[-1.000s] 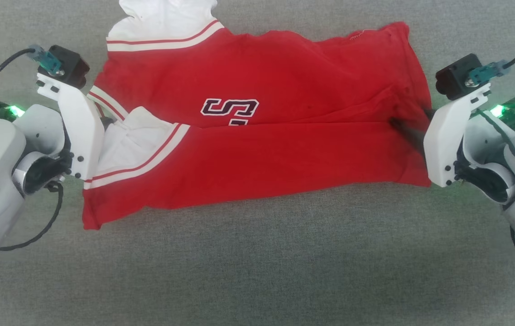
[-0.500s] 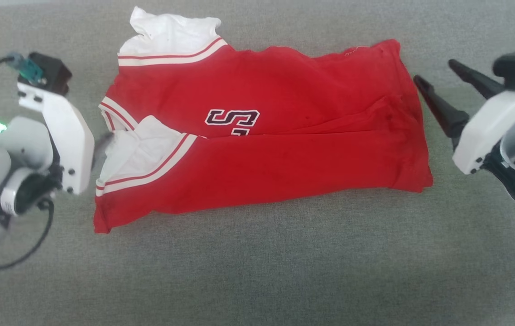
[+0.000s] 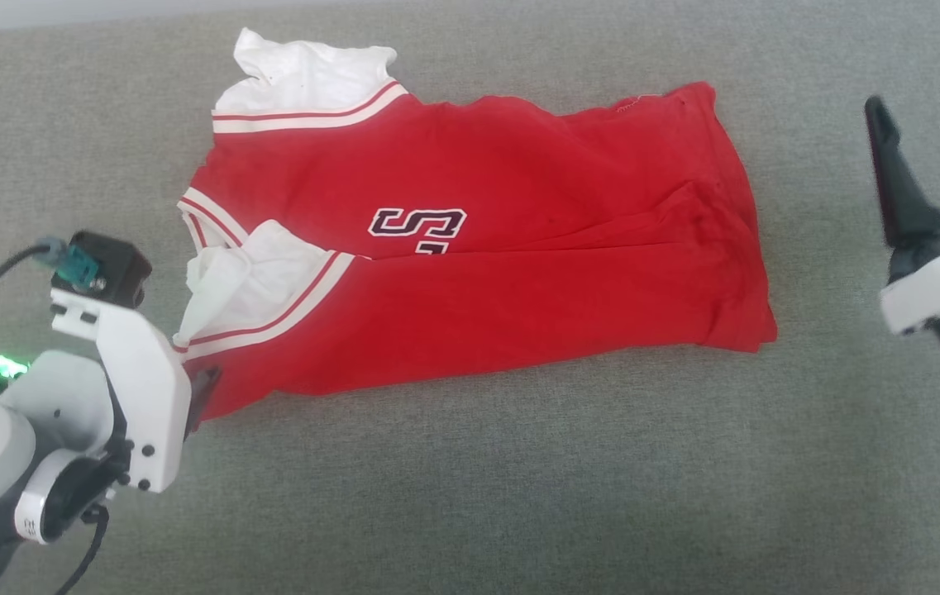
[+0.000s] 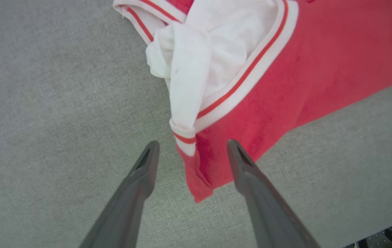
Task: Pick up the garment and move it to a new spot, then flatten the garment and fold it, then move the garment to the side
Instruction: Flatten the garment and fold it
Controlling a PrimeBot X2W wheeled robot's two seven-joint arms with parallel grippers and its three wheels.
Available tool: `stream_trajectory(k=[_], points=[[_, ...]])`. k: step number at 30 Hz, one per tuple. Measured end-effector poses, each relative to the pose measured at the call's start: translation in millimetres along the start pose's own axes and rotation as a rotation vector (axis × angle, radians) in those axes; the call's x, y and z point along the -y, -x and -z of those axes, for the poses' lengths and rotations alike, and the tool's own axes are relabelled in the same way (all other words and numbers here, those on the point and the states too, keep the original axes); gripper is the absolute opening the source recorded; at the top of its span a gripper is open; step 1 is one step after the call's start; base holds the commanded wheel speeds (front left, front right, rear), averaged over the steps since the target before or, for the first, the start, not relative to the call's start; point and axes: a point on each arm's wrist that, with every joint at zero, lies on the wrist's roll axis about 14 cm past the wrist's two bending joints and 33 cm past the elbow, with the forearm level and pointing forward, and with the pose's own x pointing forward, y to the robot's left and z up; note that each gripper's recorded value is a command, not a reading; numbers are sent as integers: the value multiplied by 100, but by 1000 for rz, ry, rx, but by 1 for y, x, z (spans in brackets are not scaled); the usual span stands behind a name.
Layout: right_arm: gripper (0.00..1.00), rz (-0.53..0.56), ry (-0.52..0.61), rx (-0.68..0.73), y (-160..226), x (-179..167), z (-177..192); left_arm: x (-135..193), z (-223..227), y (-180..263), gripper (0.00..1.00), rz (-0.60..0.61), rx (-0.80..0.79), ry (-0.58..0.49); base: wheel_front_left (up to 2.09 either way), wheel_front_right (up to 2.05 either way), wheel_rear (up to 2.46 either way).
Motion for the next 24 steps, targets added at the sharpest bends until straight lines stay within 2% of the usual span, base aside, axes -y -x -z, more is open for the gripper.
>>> stream_trajectory(k=[10,11,12,13,24], points=[[100,57,-57,-116,30,-5,31,-8,28,-33,100,-5,-99,105,0,0,0],[100,58,-54,-137,33,-5,35,-8,33,-36,88,-1,-122,102,0,0,0],[100,60,-56,-157,35,-4,39,-7,37,-39,35,3,-140,105,0,0,0],[100,58,-61,-182,37,-5,44,-6,39,-42,0,12,-156,128,0,0,0],[100,-21,-116,-579,65,-20,103,3,39,-49,0,52,-175,130,0,0,0]])
